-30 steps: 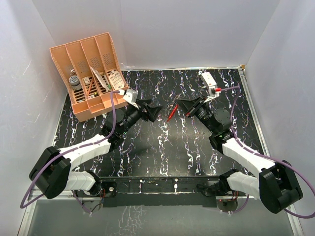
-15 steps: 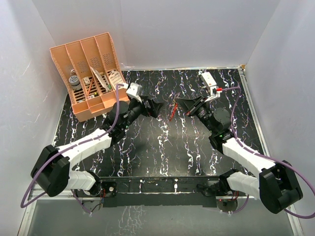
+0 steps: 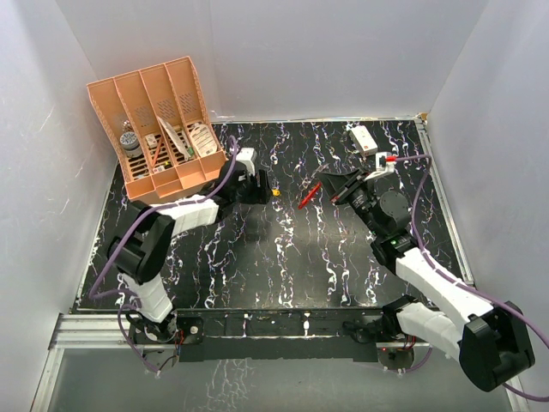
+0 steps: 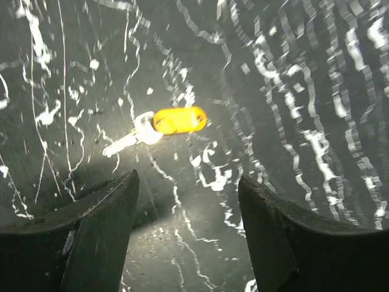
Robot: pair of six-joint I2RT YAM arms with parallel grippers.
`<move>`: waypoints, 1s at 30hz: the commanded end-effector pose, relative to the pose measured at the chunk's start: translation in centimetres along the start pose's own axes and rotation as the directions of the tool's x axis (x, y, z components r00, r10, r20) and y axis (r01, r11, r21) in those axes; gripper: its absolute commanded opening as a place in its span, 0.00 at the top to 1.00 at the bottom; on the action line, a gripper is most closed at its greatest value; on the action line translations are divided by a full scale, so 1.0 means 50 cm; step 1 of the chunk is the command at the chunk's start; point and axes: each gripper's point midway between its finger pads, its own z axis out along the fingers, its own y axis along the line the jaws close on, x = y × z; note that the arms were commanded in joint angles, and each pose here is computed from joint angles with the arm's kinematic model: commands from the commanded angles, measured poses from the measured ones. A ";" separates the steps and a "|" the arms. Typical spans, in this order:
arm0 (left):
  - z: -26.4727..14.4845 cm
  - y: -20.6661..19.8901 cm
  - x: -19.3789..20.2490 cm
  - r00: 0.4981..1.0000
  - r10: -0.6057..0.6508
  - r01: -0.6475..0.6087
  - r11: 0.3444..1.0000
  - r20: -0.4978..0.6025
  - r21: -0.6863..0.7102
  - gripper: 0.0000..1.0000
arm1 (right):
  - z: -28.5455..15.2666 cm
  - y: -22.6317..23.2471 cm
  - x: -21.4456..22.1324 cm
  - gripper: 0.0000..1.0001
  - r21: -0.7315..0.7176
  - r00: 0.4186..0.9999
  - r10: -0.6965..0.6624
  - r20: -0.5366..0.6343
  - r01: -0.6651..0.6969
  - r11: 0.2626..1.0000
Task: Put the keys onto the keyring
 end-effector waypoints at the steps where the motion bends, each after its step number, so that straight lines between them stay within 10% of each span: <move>1: 0.022 0.006 -0.004 1.000 -0.004 0.003 1.000 -0.029 -0.028 0.37 | -0.007 0.028 -0.062 1.00 -0.013 0.994 -0.056 0.090 0.057 0.998; 30: 0.131 0.089 0.027 0.950 0.093 -0.168 0.956 -0.297 -0.240 0.39 | -0.004 0.009 -0.043 1.00 -0.009 0.997 -0.052 0.062 0.053 0.999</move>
